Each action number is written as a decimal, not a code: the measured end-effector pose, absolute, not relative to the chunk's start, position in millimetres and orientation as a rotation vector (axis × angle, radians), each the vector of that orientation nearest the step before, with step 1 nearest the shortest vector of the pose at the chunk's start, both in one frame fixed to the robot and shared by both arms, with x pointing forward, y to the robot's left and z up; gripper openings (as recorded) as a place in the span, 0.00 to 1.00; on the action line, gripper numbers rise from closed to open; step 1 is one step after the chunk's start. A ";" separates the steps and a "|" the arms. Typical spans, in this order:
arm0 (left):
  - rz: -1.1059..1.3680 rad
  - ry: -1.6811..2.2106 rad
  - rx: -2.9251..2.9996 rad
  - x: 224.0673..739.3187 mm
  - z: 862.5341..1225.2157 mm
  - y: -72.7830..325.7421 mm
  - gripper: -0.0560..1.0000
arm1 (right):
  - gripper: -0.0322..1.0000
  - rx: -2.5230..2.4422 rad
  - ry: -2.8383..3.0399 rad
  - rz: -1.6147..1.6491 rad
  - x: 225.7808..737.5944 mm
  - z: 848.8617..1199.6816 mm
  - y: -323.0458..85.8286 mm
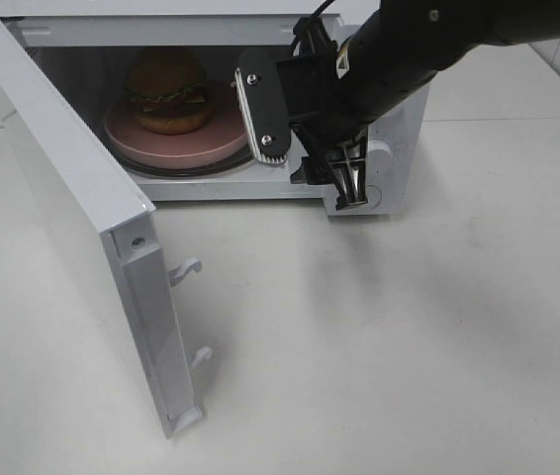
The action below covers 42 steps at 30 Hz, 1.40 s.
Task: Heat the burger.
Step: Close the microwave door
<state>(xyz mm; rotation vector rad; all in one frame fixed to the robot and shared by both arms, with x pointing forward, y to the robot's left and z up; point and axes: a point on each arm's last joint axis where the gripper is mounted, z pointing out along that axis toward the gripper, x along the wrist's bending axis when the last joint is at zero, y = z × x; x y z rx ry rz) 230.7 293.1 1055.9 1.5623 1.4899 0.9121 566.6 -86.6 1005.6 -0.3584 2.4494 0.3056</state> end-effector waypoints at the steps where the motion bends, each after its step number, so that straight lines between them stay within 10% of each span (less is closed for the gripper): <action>1: 0.912 1.490 1.562 230.7 1055.9 293.1 0.97 | 0.70 -0.358 2.449 0.306 566.6 1005.6 -86.6; 42: 0.912 1.490 1.562 230.7 1055.9 293.1 0.97 | 0.78 1.150 2.445 0.520 406.7 1087.0 -201.2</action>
